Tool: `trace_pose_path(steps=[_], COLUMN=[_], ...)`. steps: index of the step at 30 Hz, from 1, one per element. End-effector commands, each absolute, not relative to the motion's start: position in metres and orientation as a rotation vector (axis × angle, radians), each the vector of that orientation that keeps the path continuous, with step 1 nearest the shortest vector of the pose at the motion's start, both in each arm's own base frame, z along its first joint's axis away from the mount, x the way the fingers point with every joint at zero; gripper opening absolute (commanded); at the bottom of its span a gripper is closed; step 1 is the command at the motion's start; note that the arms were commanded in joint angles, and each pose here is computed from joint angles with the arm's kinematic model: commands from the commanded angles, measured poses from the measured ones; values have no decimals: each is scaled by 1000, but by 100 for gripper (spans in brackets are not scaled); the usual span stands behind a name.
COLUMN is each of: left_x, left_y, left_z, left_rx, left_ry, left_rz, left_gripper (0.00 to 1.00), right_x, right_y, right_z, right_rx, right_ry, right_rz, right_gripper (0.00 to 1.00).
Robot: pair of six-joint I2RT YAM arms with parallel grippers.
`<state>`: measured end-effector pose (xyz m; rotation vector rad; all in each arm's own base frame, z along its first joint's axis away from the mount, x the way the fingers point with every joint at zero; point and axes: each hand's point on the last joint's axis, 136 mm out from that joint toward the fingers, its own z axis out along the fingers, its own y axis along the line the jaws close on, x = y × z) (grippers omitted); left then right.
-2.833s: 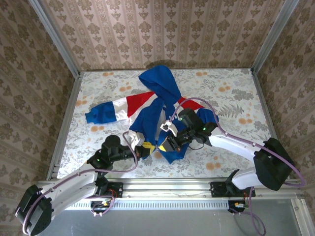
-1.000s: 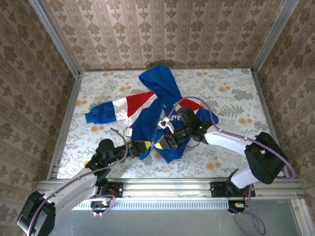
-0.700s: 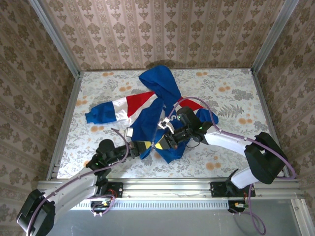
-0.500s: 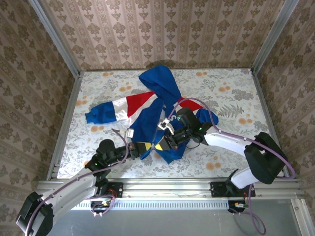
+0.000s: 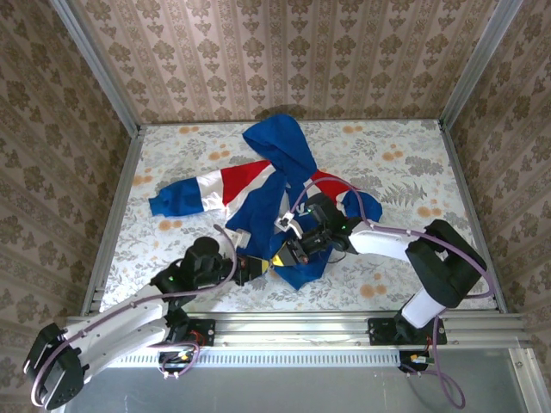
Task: Zip up the jacket
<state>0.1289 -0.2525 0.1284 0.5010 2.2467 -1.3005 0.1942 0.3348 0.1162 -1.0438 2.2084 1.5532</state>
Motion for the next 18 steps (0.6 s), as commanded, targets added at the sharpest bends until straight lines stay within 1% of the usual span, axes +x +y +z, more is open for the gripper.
trace_pose_path(steps=[1, 3, 7, 9, 13, 18], left_x=[114, 116, 115, 116, 128, 142], left_y=[-242, -243, -252, -251, -250, -247], left_z=[101, 97, 89, 78, 73, 81], left_rx=[578, 581, 608, 595, 539, 487], left_ry=[2426, 2471, 2543, 2601, 2679, 2749], left_rz=[-1179, -1144, -1156, -1125, -1061, -1004], left_gripper=[0, 0, 0, 0, 0, 0], right_x=[223, 231, 238, 240, 246, 259], right_y=[336, 336, 337, 338, 339, 325], right_z=[122, 114, 99, 91, 74, 72], right_rx=[-991, -949, -916, -902, -845, -753], right_ry=[2117, 2135, 2153, 2166, 2199, 2239], right_rz=[1484, 1443, 1427, 1428, 1420, 1252], right_gripper=[0, 5, 20, 25, 34, 46])
